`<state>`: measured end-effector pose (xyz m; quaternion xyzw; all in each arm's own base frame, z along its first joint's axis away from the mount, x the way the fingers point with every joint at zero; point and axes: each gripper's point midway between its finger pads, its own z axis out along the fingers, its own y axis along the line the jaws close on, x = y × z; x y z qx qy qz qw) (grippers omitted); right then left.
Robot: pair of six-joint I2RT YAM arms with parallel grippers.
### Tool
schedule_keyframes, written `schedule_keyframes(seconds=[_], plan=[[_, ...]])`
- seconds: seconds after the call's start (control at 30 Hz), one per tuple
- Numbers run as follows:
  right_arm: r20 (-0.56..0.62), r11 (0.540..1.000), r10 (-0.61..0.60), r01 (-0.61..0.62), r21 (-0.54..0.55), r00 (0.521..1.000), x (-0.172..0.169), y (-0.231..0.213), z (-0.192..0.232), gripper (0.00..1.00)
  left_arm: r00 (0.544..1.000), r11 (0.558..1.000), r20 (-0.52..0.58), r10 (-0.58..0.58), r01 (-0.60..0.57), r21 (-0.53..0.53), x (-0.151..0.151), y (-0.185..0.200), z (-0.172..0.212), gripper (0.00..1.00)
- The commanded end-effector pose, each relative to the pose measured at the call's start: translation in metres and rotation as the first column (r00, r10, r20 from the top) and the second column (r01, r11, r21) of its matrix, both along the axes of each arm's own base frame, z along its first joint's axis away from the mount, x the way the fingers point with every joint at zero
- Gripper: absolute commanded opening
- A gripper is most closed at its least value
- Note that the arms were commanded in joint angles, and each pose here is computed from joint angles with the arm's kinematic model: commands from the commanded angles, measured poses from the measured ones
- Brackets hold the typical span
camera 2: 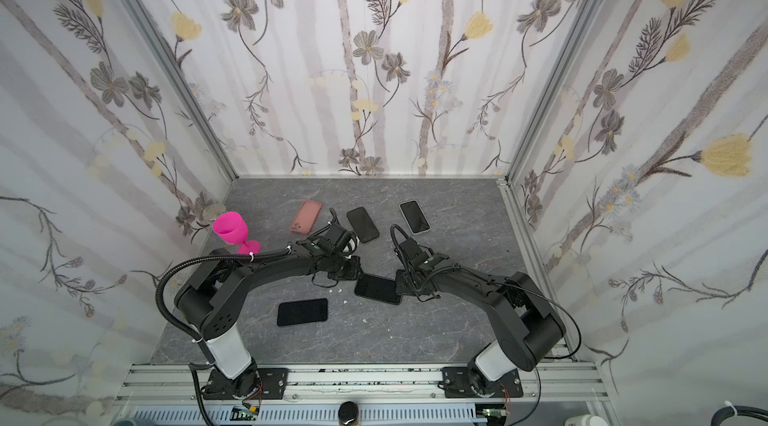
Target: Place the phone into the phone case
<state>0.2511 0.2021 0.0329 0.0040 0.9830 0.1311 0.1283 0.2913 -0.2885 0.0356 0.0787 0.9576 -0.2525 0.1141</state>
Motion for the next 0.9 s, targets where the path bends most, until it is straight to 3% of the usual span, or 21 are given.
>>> schedule_keyframes(seconds=[0.0, 0.87], plan=[[-0.009, 1.0, 0.012, -0.011, 0.003, 1.0, -0.001, 0.002, 0.001, 0.13, 1.0, 1.0, 0.006, -0.009, 0.009, 0.009, 0.002, 0.0, -0.002, 0.2], [-0.102, 0.996, 0.016, -0.025, -0.084, 0.995, -0.016, -0.013, -0.035, 0.09, 1.0, 1.0, -0.014, -0.011, 0.012, 0.009, -0.002, 0.0, -0.01, 0.18]])
